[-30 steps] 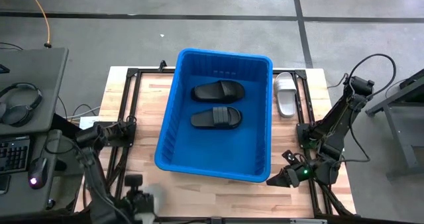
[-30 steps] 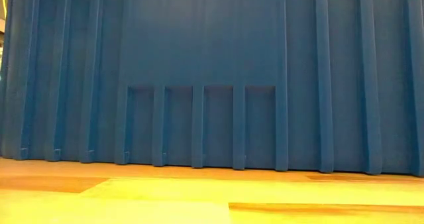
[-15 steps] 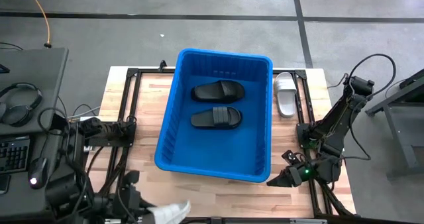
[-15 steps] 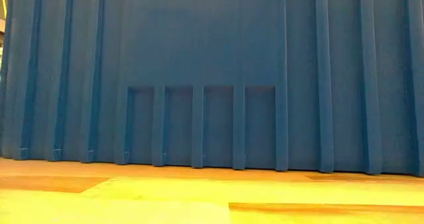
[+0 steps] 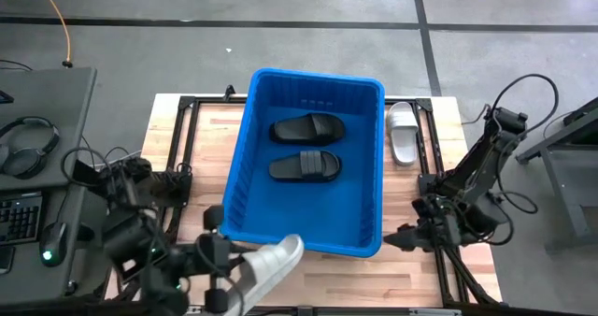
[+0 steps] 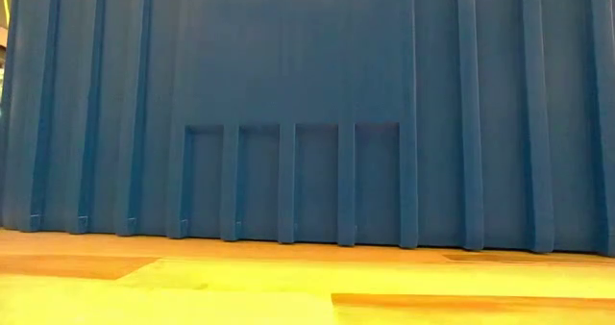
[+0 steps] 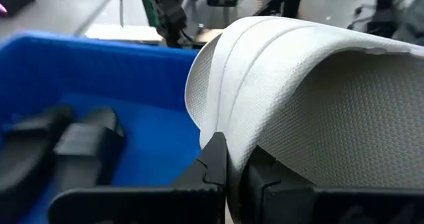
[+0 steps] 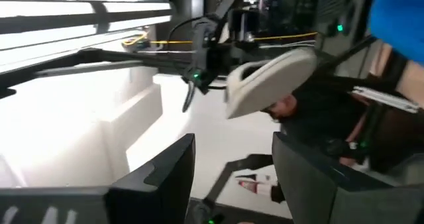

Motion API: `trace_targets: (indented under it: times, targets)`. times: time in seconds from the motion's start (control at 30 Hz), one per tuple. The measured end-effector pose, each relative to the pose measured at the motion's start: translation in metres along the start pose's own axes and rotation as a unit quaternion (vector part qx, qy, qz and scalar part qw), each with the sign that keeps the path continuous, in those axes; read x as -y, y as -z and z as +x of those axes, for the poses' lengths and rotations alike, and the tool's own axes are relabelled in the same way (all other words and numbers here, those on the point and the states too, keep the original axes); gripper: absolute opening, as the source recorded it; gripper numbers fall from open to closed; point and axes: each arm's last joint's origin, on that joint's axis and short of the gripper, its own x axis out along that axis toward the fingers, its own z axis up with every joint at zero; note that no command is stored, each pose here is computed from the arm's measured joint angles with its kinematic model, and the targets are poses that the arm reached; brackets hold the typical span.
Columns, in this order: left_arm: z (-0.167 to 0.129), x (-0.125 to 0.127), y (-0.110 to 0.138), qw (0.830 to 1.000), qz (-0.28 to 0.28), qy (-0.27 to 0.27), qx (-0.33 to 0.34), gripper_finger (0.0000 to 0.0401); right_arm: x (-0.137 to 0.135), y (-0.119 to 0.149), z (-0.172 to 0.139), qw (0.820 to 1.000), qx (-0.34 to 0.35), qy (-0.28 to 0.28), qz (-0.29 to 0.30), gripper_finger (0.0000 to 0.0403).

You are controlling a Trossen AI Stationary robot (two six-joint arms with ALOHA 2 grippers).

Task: Pick and place slides into bin
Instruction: Put the gray slide into the blue container

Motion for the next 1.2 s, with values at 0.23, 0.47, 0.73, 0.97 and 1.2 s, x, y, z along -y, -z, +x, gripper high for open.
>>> trace_targets:
  times: [0.23,0.47,0.73,0.97,1.2]
  targets:
    - [0.021,-0.014,-0.014,0.996,0.087,-0.023,0.003,0.0,-0.024,-0.002,0.01,1.0,0.018,0.002,0.009,0.0193]
    - [0.039,-0.024,-0.03,0.988,0.152,-0.003,0.011,0.0,-0.009,-0.01,0.032,0.994,-0.016,0.044,0.101,0.0193]
    - [0.076,-0.015,-0.028,0.971,0.236,0.034,-0.02,0.0,0.011,-0.012,0.054,0.987,-0.055,0.065,0.139,0.0206]
    - [0.086,-0.004,-0.024,0.969,0.244,0.032,-0.017,0.0,0.028,-0.004,0.061,0.976,-0.079,0.095,0.179,0.0249]
    - [0.085,0.0,-0.026,0.968,0.248,0.042,0.0,0.0,0.043,-0.004,0.069,0.97,-0.078,0.126,0.192,0.0254]
